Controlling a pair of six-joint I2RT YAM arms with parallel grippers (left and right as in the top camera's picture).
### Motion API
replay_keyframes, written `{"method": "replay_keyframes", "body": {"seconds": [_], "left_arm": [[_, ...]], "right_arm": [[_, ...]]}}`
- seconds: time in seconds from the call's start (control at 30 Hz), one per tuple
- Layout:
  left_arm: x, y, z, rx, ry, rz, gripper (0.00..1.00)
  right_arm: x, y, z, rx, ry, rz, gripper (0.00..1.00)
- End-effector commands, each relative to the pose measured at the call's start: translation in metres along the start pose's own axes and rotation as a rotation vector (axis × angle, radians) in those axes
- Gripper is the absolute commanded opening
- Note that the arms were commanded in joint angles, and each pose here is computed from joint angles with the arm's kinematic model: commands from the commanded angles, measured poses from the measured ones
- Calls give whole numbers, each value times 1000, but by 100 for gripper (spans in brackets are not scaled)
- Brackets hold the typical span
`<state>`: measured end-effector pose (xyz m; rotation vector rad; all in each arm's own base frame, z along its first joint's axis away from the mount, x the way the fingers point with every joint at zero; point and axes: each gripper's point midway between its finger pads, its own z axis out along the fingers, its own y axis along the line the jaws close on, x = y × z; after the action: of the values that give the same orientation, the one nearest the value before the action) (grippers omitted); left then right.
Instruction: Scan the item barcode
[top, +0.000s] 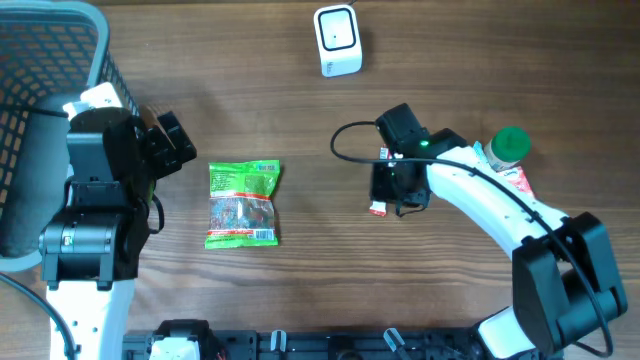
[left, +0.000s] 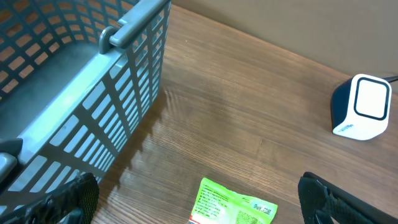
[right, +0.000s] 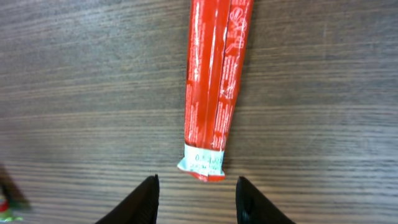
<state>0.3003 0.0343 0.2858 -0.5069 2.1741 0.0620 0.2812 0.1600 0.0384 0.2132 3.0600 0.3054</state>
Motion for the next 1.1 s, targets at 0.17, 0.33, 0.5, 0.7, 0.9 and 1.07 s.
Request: {"method": "replay_keyframes", "body": {"seconds": [0.17, 0.33, 0.5, 0.7, 0.9, 1.07], "left_arm": [[-6, 1, -3, -3, -17, -1, 100], [-6, 1, -3, -2, -17, -1, 100], [-6, 1, -3, -3, -17, -1, 100], [-6, 1, -3, -2, -18, -1, 100], [-6, 1, -3, -3, -17, -1, 100], [-6, 1, -3, -3, -17, -1, 100]], "right_arm": [[-1, -11, 13, -120, 42, 101, 36], [2, -7, 29, -177, 23, 108, 32], [5, -9, 35, -179, 14, 111, 33], [3, -10, 36, -179, 9, 140, 33], [3, -10, 36, -176, 8, 142, 32], [5, -15, 41, -166, 1, 166, 31]]}}
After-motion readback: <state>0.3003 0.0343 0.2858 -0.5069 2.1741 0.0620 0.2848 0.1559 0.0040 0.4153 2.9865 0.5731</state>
